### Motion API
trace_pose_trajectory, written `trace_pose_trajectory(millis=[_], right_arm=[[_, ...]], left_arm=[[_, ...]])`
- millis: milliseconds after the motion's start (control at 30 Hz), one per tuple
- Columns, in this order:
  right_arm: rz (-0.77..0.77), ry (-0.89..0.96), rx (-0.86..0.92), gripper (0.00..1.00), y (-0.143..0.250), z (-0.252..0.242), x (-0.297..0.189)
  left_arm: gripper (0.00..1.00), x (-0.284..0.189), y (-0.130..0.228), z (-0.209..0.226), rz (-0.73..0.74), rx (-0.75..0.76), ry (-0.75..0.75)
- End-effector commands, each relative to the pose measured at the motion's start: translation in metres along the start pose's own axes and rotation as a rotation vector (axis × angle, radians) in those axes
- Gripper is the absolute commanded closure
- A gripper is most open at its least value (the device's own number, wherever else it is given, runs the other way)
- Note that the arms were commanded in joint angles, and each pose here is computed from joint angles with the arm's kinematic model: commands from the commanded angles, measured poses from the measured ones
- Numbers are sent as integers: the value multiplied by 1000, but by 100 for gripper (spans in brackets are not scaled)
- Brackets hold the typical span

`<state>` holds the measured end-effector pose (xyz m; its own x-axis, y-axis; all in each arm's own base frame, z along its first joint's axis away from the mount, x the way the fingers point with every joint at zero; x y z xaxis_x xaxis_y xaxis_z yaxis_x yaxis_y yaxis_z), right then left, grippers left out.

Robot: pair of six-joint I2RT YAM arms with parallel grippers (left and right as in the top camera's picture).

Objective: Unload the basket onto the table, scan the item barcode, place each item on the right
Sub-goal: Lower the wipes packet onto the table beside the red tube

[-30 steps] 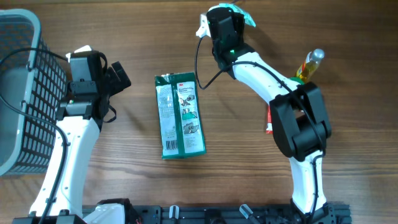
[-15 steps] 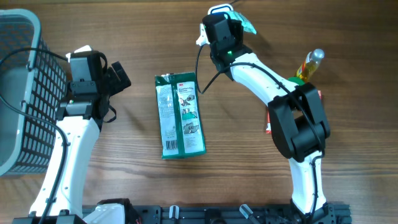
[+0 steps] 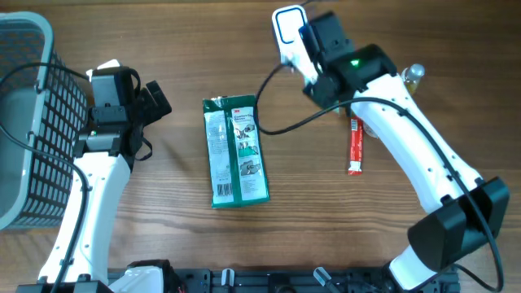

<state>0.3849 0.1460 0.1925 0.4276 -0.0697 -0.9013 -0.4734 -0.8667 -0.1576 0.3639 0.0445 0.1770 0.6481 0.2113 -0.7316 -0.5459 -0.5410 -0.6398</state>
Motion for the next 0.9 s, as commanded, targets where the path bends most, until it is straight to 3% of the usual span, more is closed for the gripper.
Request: trace_pose_trajectory(millis=[0, 167, 433, 500, 567, 733, 867], right_arm=[[40, -294, 211, 96, 20, 50, 4], [152, -381, 235, 96, 55, 81, 36], [235, -276, 496, 94, 77, 78, 68], [234, -276, 495, 61, 78, 80, 70], [229, -274, 497, 47, 77, 79, 71], [115, -275, 519, 40, 53, 71, 76], [-151, -511, 561, 42, -7, 88, 63]], left_arm=[[0, -3, -6, 0, -20, 6, -2], [0, -3, -7, 0, -21, 6, -2], [0, -3, -7, 0, -21, 6, -2], [0, -3, -6, 0, -20, 6, -2], [0, -3, -6, 0, -20, 6, -2], [0, -3, -6, 0, -20, 6, -2], [0, -3, -7, 0, -21, 6, -2]])
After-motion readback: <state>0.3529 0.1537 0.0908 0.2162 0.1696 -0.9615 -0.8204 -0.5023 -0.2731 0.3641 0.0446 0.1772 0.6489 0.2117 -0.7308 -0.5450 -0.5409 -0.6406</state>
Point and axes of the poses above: each gripper's point midway between its finger pads, its own x axis out along the fingers, its own z axis along the line the jaws close on, y = z × x, the point moved 1 cm from there along -x, back along the fingers, and after that the axes turned 11 degrees about -x, right-handed, at the moved point
